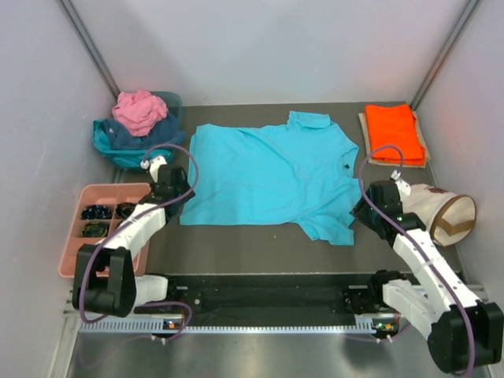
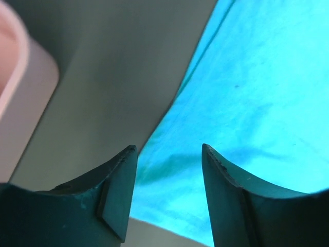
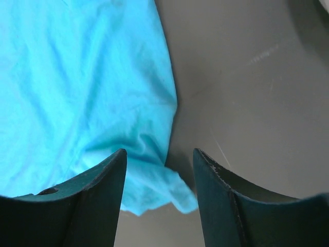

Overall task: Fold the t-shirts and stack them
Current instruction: Flatten the tshirt out

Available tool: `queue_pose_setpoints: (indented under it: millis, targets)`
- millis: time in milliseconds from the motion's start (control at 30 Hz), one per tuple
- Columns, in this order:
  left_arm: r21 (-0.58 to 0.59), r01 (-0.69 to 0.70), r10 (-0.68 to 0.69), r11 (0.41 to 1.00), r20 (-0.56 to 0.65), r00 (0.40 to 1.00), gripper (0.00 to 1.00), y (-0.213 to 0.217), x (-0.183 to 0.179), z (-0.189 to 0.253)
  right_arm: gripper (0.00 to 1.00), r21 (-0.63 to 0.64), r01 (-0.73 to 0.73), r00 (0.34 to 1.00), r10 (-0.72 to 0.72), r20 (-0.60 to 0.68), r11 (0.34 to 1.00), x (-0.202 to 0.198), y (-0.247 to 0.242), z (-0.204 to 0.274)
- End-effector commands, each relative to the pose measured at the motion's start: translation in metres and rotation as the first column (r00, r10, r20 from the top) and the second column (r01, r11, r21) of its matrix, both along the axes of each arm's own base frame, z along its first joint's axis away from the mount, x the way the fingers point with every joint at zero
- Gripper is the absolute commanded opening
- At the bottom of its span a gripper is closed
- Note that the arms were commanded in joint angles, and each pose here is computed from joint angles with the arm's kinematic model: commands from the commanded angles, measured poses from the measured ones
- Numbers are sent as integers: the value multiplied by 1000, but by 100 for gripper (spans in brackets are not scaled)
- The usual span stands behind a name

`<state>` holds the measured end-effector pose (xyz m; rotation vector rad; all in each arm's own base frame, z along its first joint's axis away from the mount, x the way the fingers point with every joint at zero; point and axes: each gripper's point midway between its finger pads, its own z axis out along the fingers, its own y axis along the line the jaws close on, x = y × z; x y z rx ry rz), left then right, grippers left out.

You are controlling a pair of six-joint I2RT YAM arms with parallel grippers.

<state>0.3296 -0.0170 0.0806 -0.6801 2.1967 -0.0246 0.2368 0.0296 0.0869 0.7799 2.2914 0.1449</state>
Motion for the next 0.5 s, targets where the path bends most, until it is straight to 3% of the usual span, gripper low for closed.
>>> queue_pose_setpoints:
  millis: [0,200,467]
  targets:
    - [-28,38,-34,999,144,989,60,-10,35,34,55,-47,32,976,-21,217,998,60,-5,53]
    - [-63,62,-50,996,180,982,64,-19,44,34,55,-115,27,969,2,246,993,94,-9,66]
    - [-94,84,-63,992,205,977,65,-27,51,28,65,-168,-32,940,87,329,985,146,1,101]
